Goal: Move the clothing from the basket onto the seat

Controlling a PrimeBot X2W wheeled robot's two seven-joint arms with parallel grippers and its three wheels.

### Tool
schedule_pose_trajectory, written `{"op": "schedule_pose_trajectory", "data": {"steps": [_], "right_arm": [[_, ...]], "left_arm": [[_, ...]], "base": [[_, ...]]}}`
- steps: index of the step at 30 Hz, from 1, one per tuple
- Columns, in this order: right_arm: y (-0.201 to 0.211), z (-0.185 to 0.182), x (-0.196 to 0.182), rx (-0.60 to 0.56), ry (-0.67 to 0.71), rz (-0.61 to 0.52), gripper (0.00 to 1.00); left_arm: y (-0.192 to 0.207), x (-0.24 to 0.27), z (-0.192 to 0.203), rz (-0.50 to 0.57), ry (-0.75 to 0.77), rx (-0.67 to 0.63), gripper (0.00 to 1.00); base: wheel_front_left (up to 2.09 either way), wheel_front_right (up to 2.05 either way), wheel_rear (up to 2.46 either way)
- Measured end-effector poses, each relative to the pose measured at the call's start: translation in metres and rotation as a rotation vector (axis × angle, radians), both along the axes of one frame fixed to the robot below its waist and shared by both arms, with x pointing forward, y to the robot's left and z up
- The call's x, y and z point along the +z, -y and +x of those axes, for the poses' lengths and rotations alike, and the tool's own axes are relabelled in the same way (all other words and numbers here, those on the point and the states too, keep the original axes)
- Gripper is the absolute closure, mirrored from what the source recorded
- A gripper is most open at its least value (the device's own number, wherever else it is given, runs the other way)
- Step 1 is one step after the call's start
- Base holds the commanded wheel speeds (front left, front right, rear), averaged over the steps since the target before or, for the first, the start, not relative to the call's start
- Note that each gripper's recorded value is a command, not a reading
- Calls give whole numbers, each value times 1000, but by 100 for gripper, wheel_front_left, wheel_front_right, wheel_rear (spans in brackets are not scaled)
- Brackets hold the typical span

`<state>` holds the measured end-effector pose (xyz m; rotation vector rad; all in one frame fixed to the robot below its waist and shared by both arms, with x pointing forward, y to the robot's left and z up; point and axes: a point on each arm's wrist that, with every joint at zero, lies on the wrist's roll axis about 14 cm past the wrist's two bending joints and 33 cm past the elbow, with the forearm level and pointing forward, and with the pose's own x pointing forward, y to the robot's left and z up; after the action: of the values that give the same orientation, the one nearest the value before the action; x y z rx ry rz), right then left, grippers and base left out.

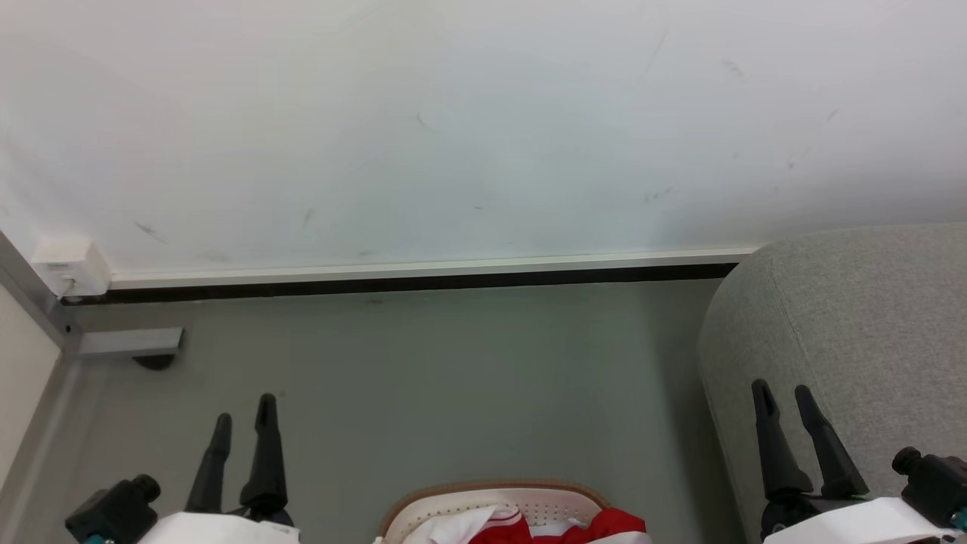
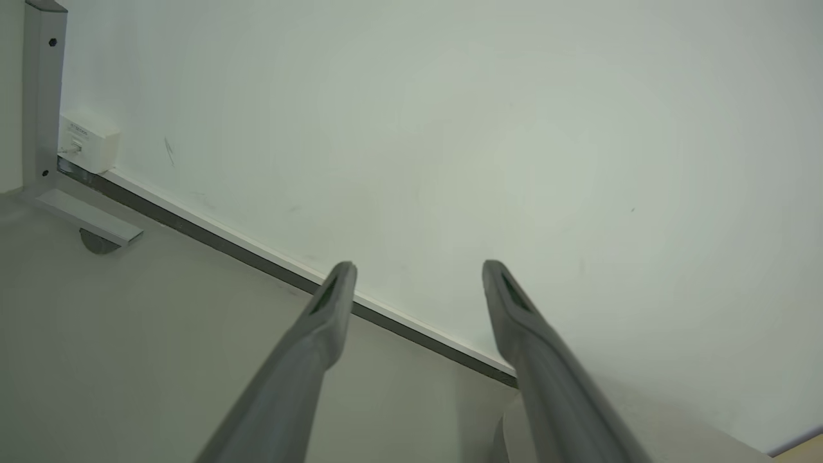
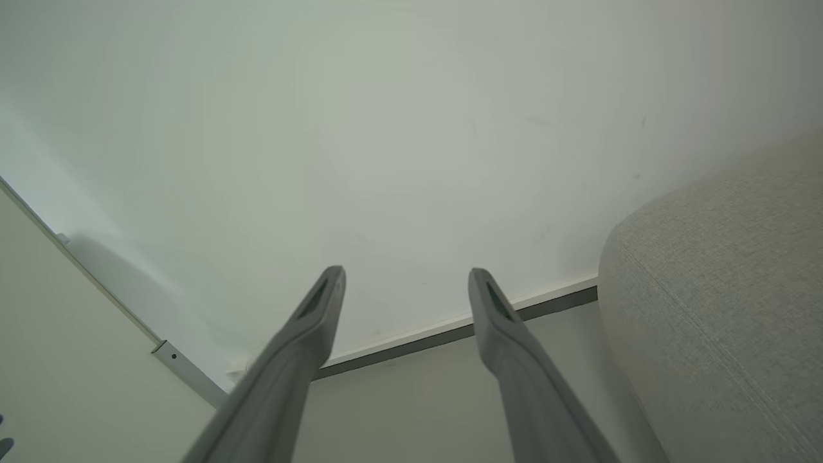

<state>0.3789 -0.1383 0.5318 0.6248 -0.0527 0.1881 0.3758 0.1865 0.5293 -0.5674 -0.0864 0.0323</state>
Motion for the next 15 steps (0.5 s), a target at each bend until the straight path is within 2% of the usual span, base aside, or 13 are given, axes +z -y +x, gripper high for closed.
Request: {"op": "schedule_pose_trajectory", "data": {"steps": [15], "right_arm": [[-8,-2,11,7,75,-139,0]], "left_arm": [[3,8,-2,158,33,13,0]], "base": [[0,0,0]]}}
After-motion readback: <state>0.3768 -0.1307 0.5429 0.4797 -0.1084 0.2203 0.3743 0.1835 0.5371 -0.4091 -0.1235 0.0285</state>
